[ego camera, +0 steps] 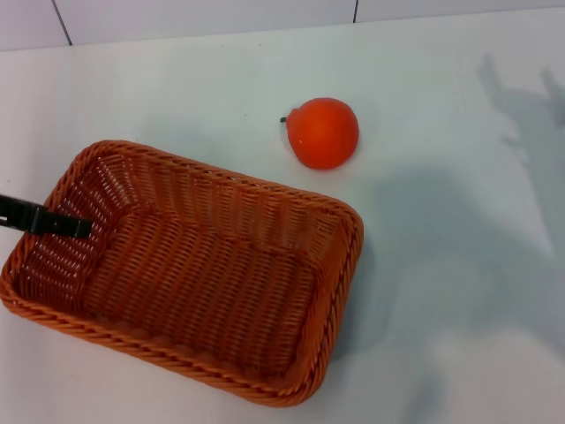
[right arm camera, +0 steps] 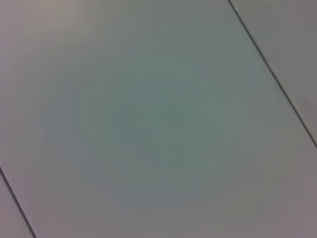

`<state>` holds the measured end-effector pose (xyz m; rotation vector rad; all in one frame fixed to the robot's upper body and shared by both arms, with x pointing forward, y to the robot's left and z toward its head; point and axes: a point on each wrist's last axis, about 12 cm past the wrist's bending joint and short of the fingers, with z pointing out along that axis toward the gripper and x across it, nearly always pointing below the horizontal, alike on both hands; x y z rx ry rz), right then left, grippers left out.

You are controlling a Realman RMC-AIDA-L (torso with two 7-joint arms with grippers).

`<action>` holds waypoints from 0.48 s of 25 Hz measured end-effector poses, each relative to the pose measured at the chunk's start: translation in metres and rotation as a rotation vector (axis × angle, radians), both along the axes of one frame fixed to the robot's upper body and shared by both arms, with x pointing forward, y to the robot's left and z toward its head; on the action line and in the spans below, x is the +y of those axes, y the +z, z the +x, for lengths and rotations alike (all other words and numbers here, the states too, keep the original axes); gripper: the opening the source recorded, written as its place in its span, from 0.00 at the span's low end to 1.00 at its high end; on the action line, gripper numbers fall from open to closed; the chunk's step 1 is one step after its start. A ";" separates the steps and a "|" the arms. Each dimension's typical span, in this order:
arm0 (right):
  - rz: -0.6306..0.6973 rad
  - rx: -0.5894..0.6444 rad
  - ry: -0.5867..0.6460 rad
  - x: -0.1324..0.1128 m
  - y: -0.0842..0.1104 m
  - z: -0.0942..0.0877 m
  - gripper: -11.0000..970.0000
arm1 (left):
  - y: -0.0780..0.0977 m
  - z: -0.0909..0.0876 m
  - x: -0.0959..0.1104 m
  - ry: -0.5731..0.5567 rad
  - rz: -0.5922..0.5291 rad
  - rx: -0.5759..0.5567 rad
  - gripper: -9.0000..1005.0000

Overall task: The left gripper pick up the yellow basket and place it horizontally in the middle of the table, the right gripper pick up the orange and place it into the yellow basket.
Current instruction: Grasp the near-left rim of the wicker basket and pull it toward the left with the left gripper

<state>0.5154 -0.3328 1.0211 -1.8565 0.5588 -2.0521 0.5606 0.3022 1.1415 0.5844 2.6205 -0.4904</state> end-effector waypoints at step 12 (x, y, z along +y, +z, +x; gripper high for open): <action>0.003 -0.003 -0.017 -0.003 0.001 -0.001 0.97 | 0.003 0.000 -0.003 -0.009 0.013 0.011 0.67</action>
